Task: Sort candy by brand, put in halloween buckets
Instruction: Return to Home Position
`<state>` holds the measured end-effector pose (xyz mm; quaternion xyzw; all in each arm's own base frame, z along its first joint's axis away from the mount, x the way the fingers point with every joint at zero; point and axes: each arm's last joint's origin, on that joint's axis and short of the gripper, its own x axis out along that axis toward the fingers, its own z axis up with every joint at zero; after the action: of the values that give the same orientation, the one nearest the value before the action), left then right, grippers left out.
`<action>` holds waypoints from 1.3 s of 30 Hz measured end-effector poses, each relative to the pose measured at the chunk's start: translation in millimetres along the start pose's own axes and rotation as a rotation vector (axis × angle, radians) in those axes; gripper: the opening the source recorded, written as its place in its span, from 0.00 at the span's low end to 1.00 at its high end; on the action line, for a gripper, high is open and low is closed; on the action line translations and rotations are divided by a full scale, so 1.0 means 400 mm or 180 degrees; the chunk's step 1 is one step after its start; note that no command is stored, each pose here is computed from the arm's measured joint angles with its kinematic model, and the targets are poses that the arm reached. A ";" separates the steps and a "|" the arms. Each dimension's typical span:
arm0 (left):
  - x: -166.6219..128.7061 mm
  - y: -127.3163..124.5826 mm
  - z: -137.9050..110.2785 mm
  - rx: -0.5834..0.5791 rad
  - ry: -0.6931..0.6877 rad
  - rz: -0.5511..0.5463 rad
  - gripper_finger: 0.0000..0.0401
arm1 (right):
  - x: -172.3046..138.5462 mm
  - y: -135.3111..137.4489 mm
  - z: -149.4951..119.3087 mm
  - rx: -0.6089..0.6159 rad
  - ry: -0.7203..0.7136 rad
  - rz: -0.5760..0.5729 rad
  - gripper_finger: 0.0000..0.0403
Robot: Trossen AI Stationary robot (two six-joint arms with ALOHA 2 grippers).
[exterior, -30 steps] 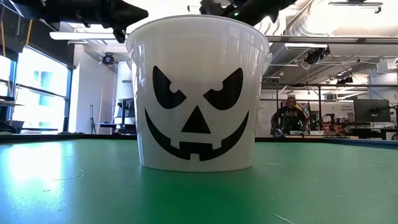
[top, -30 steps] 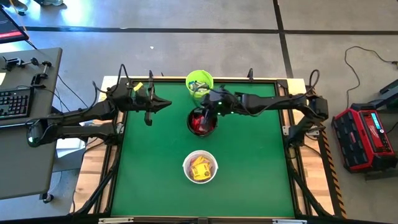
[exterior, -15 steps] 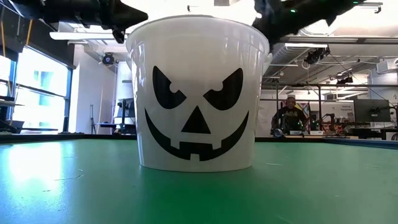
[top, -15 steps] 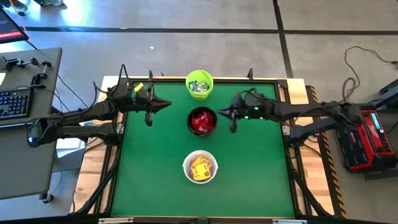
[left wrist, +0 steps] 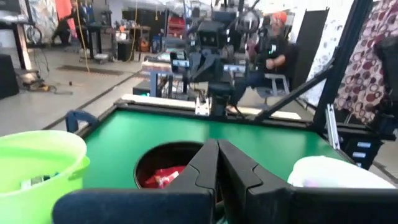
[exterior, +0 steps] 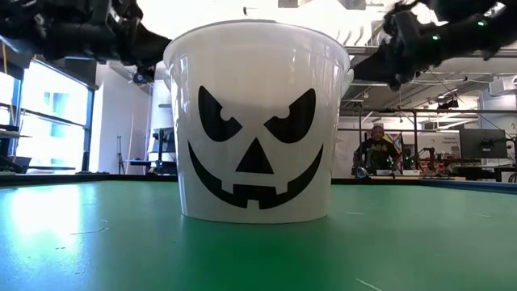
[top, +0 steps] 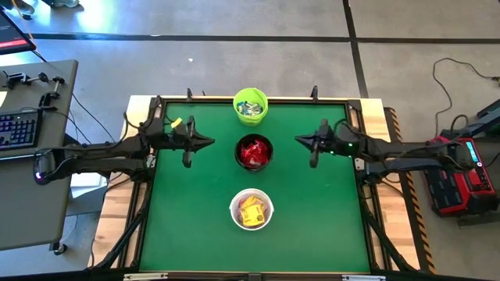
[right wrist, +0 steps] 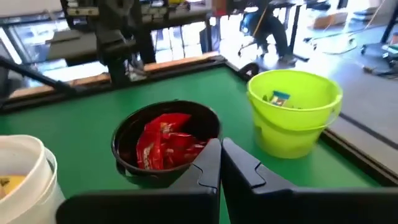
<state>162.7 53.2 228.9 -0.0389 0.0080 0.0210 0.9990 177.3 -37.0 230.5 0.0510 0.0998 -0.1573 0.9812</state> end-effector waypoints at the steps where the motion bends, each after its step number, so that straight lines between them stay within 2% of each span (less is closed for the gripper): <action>1: -0.005 -0.002 -0.003 0.0005 -0.0033 -0.0004 0.00 | -0.012 -0.003 -0.006 0.0007 -0.0044 -0.0045 0.00; 5: -0.031 -0.008 -0.027 0.0027 -0.0068 0.0031 0.00 | -0.055 -0.011 -0.032 0.0037 -0.0242 -0.0262 0.00; 13: -0.078 -0.019 -0.053 0.0010 -0.0185 0.0185 0.00 | -0.098 -0.024 -0.097 0.0158 -0.0415 -0.0330 0.00; 18: -0.110 -0.024 -0.054 0.0044 -0.0121 0.0283 0.00 | -0.127 -0.031 -0.113 0.0203 -0.0619 -0.0380 0.00; 24: -0.157 -0.031 -0.066 -0.0028 -0.0007 0.0476 0.00 | -0.155 -0.036 -0.121 0.0199 -0.0646 -0.0377 0.00; 31: -0.209 -0.042 -0.054 -0.0029 -0.0354 0.0777 0.00 | -0.173 -0.040 -0.134 0.0214 -0.0613 -0.0368 0.00; 37: -0.196 -0.033 -0.090 -0.0179 -0.0368 0.0845 0.00 | -0.162 -0.044 -0.195 0.0290 -0.0706 -0.0325 0.00; 39: -0.191 -0.030 -0.113 -0.0255 -0.0362 0.0849 0.00 | -0.164 -0.042 -0.193 0.0278 -0.0736 -0.0244 0.00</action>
<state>86.3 34.8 186.2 -0.0761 -0.0443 0.1560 0.9838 97.1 -23.2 167.9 0.0712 -0.0191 -0.2037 0.9762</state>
